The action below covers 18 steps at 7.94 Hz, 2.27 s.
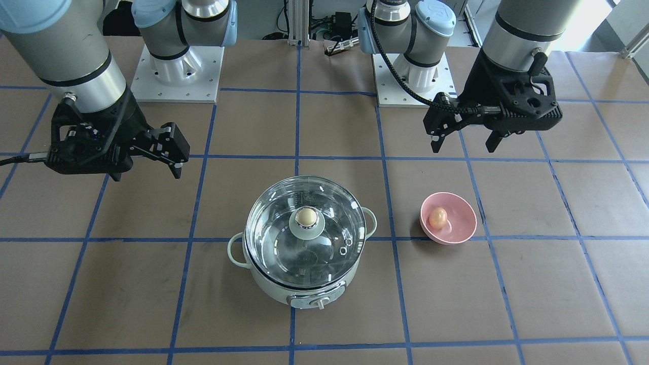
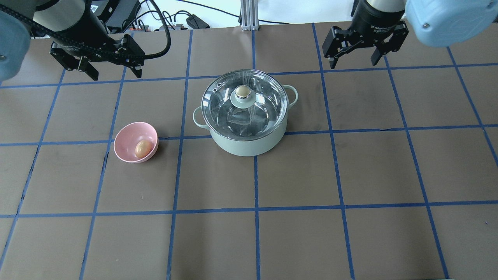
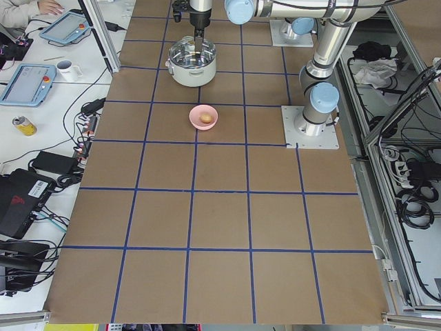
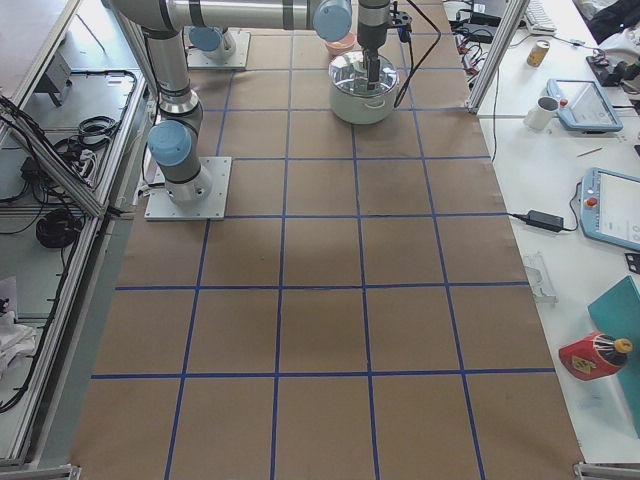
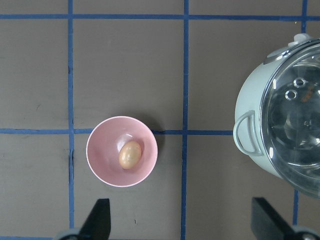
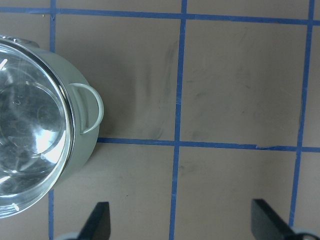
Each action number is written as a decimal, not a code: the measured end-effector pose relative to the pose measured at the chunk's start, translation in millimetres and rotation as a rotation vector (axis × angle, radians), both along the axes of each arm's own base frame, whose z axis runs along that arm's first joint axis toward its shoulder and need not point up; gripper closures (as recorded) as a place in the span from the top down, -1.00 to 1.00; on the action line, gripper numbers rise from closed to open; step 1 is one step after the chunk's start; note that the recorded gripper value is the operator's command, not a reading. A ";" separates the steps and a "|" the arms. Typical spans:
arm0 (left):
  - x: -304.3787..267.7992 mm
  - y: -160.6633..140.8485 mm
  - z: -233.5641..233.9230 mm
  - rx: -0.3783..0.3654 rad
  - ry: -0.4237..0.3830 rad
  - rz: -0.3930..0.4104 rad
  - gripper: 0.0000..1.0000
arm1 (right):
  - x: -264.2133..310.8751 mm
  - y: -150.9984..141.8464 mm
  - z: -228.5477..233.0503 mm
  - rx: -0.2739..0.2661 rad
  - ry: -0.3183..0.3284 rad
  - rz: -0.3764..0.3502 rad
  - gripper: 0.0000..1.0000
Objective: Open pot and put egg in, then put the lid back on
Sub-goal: 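Move the right gripper to the lid knob while the left reaches the bowl, then grasp the lid knob with the right gripper while the left gripper lowers to the egg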
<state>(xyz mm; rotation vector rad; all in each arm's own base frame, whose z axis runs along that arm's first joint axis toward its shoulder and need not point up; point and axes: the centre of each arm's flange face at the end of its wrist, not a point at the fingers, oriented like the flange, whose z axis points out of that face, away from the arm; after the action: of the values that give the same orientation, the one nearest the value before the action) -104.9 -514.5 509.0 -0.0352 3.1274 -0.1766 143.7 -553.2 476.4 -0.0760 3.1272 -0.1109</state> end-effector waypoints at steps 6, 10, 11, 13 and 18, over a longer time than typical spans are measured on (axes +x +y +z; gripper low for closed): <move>85.6 -15.5 -69.1 0.129 0.026 0.172 0.92 | 191.5 6.4 -56.9 -0.068 -0.076 -0.072 1.00; 93.6 -28.3 -143.2 0.211 0.038 0.185 0.90 | 237.7 -3.1 -115.7 -0.053 -0.075 -0.048 1.00; 94.5 -31.6 -162.8 0.242 0.043 0.185 0.87 | 238.9 -3.9 -119.2 -0.051 -0.074 -0.046 0.85; 96.5 -39.0 -198.9 0.299 0.047 0.182 0.87 | 239.8 -5.0 -123.5 -0.046 -0.071 -0.043 0.13; 100.6 -54.6 -265.0 0.340 0.048 0.179 0.58 | 239.4 -3.8 -120.9 -0.045 -0.072 -0.023 -1.00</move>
<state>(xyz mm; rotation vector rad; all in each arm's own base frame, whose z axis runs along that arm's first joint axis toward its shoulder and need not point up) -4.3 -569.1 244.1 -0.3188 3.1298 0.3615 383.2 -557.1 355.4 -0.0355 3.0549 -0.1796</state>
